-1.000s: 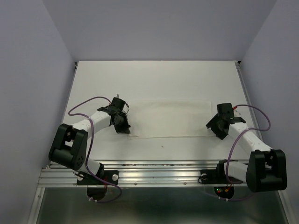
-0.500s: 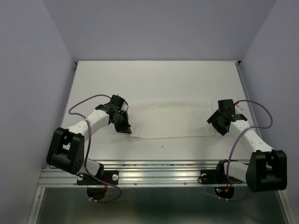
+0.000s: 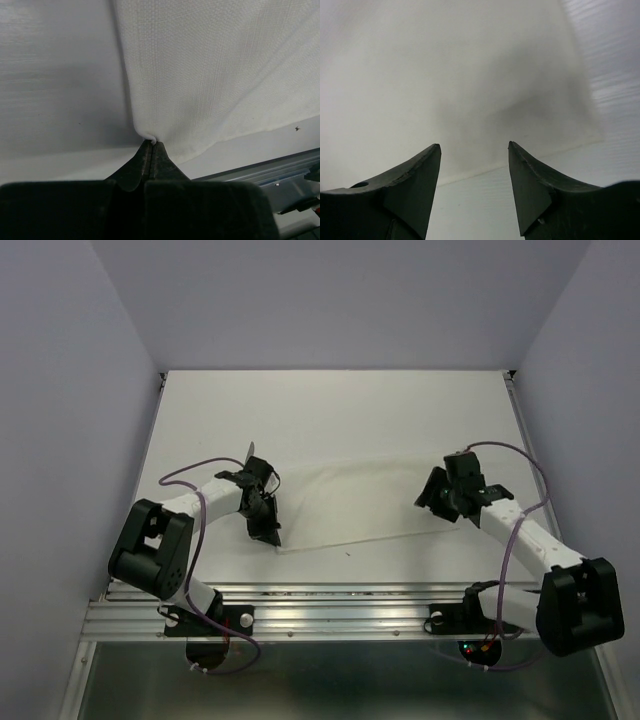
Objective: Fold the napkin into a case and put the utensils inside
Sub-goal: Fold and flatten the napkin at the center of the board, then smooth out the rectangle-folded napkin at the center of the board.
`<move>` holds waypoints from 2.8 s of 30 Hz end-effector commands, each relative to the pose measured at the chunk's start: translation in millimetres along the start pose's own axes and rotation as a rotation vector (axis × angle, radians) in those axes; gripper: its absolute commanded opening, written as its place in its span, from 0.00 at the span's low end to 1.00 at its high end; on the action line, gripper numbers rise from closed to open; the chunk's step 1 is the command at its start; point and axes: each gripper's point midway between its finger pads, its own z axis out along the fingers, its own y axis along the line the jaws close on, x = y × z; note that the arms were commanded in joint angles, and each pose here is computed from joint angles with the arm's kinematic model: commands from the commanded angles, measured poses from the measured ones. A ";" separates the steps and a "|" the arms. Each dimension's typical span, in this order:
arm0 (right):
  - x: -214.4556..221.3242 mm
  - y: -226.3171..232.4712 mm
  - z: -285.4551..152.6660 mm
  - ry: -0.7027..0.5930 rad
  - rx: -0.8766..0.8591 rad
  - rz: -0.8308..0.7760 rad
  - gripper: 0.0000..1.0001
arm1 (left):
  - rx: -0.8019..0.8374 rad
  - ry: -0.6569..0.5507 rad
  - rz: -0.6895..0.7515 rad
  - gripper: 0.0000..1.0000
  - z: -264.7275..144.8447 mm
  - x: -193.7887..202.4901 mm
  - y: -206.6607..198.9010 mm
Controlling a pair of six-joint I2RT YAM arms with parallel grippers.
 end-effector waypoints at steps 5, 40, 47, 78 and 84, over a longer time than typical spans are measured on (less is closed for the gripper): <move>83.7 161.0 -39.8 0.115 -0.545 -0.440 0.33 | -0.036 0.024 0.032 0.00 -1.3 9.7 5.3; -59.3 150.3 80.1 0.080 -0.345 -0.185 0.09 | 0.250 -0.394 0.027 0.00 -28.6 -175.4 -140.6; -32.9 188.1 95.3 0.146 -0.384 -0.238 0.07 | 0.381 -0.301 0.070 0.00 -6.4 -171.3 -192.5; -83.5 144.4 143.6 0.027 -0.167 -0.233 0.06 | 0.136 -0.307 0.077 0.00 41.8 -200.8 -125.0; -93.5 115.6 143.7 0.027 -0.134 -0.202 0.06 | 0.098 -0.283 0.037 0.00 52.2 -198.7 -92.5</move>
